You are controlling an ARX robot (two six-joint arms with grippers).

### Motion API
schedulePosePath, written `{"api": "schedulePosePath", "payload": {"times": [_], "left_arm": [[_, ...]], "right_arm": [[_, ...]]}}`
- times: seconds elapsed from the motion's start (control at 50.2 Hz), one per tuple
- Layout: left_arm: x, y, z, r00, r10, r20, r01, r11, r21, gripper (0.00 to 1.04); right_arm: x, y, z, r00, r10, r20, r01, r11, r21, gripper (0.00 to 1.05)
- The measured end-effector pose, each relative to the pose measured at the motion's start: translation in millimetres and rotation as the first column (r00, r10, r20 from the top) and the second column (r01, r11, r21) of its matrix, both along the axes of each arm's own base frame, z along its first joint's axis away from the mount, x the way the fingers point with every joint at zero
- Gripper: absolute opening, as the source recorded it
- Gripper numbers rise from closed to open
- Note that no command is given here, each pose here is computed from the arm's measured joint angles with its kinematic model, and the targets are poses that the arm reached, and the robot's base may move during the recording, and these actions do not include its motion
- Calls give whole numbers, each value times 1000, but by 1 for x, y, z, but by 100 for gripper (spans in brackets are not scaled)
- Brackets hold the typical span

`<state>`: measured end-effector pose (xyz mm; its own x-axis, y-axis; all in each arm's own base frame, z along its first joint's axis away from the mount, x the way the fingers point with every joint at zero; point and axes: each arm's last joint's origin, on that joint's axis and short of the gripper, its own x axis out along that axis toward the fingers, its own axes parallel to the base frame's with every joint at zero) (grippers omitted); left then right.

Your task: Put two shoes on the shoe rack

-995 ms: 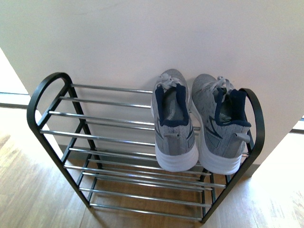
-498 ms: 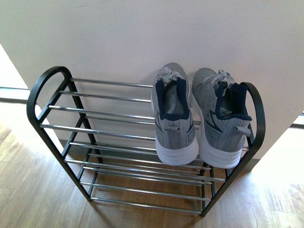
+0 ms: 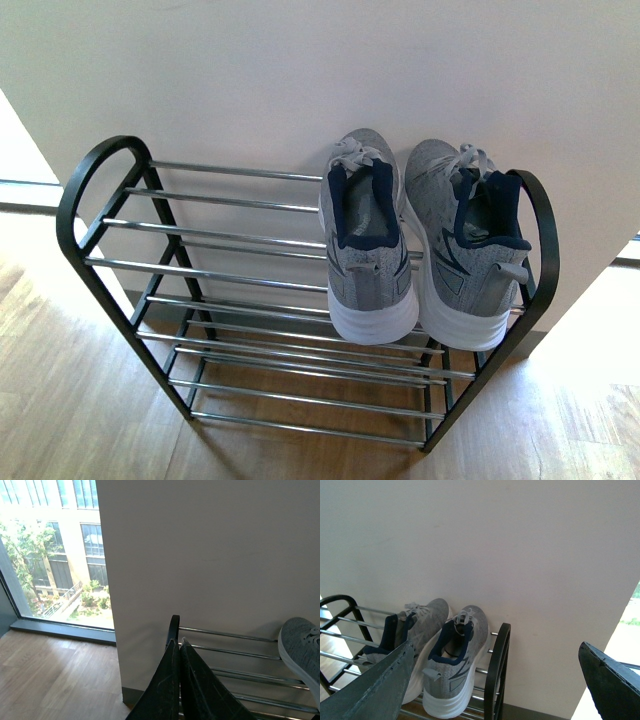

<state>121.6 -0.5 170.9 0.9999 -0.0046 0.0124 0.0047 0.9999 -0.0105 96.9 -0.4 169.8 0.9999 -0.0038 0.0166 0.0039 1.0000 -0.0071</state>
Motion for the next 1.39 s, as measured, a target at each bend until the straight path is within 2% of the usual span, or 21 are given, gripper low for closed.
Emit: {"api": "schedulePosePath", "payload": {"times": [1.015, 1.115, 1.394], "left_arm": [[-24, 0, -4, 1000, 2, -16, -2, 1000, 0, 2], [-24, 0, -4, 1000, 2, -16, -2, 1000, 0, 13], [-24, 0, -4, 1000, 2, -16, -2, 1000, 0, 56]], "right_arm": [[0, 0, 0, 1000, 0, 1, 0, 1000, 0, 96], [0, 0, 0, 1000, 0, 1, 0, 1000, 0, 96], [0, 0, 0, 1000, 0, 1, 0, 1000, 0, 96]]}}
